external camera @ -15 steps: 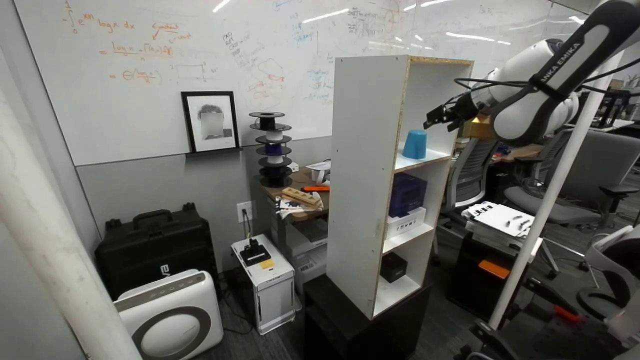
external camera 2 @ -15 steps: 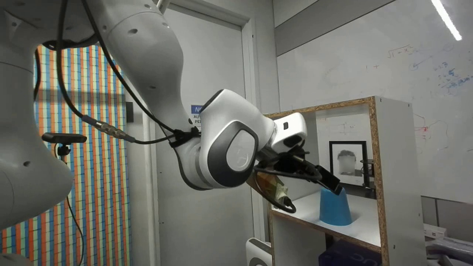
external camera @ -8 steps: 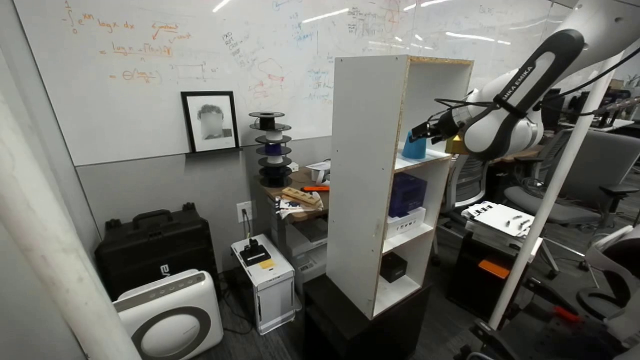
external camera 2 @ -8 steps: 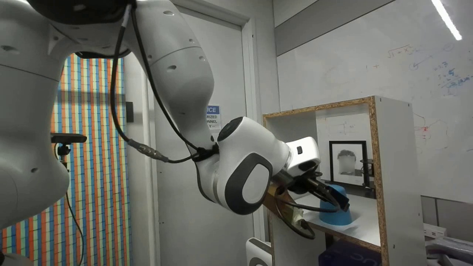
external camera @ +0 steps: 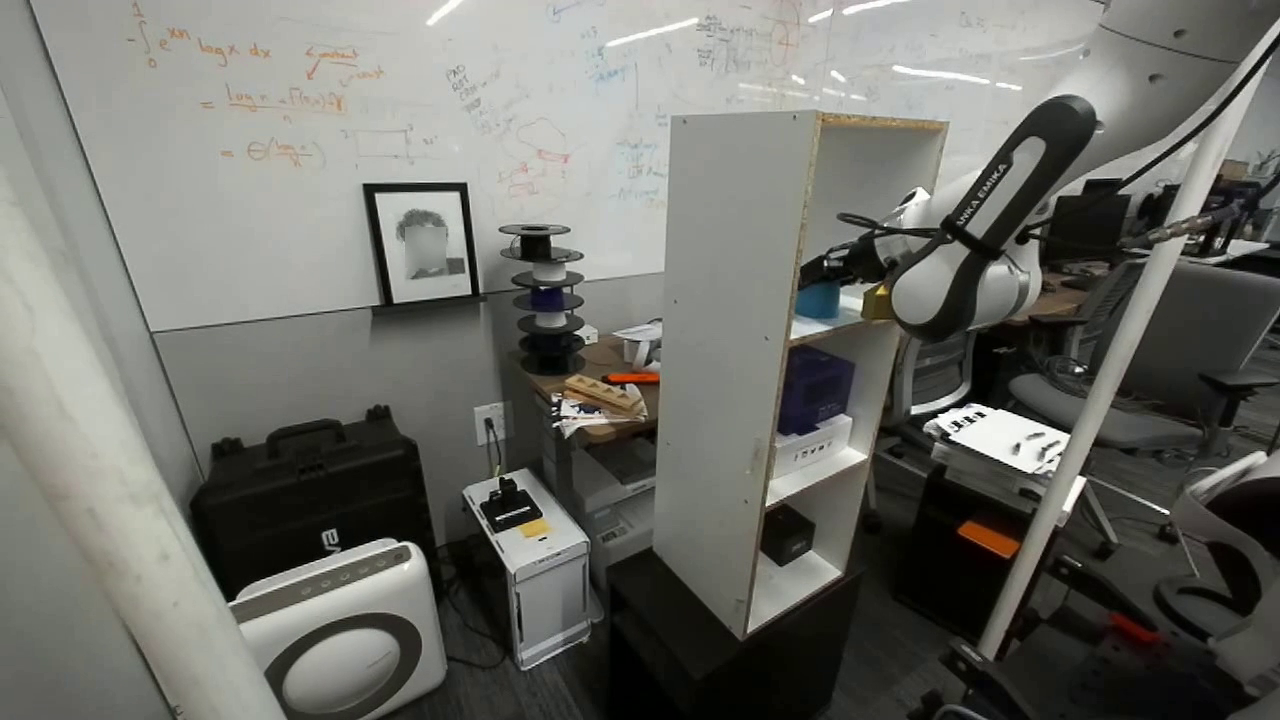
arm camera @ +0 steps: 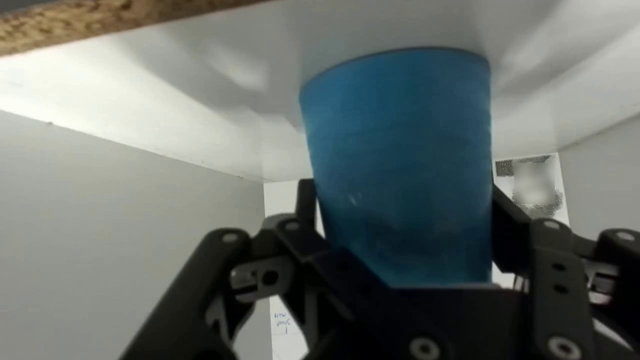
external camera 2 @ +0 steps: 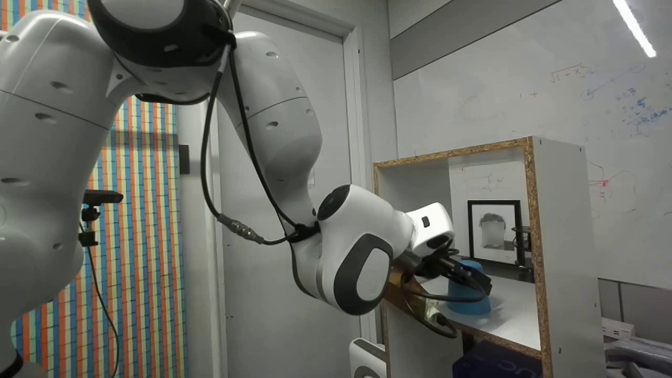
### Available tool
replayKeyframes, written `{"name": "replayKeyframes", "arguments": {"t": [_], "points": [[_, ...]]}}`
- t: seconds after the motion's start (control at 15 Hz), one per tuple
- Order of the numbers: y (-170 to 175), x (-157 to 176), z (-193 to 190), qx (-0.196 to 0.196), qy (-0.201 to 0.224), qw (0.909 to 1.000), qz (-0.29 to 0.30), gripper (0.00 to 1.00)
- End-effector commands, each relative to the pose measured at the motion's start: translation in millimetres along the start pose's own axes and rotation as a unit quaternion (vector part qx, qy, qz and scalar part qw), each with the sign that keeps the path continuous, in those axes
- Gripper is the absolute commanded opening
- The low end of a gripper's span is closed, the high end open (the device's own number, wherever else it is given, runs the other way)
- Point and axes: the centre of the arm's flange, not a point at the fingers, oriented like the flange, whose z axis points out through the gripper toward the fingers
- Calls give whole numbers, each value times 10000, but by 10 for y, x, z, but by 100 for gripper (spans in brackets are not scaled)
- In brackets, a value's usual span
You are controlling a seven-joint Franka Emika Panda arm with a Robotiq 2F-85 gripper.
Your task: Pick up the blue cup and put it on top of the cabinet
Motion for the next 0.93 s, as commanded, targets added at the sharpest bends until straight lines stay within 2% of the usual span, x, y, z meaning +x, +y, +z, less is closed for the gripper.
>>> {"name": "replayKeyframes", "arguments": {"t": [0.0,0.33,0.53,0.67,0.87], "points": [[-202,-6,-259,-49,23,10000,50,49],[-349,-189,-1031,-361,-300,9982,366,49],[-348,-267,-1525,-634,-397,9957,541,49],[-337,-265,-1830,-850,-316,9940,610,49],[-294,64,-1996,-924,-555,9922,620,49]]}}
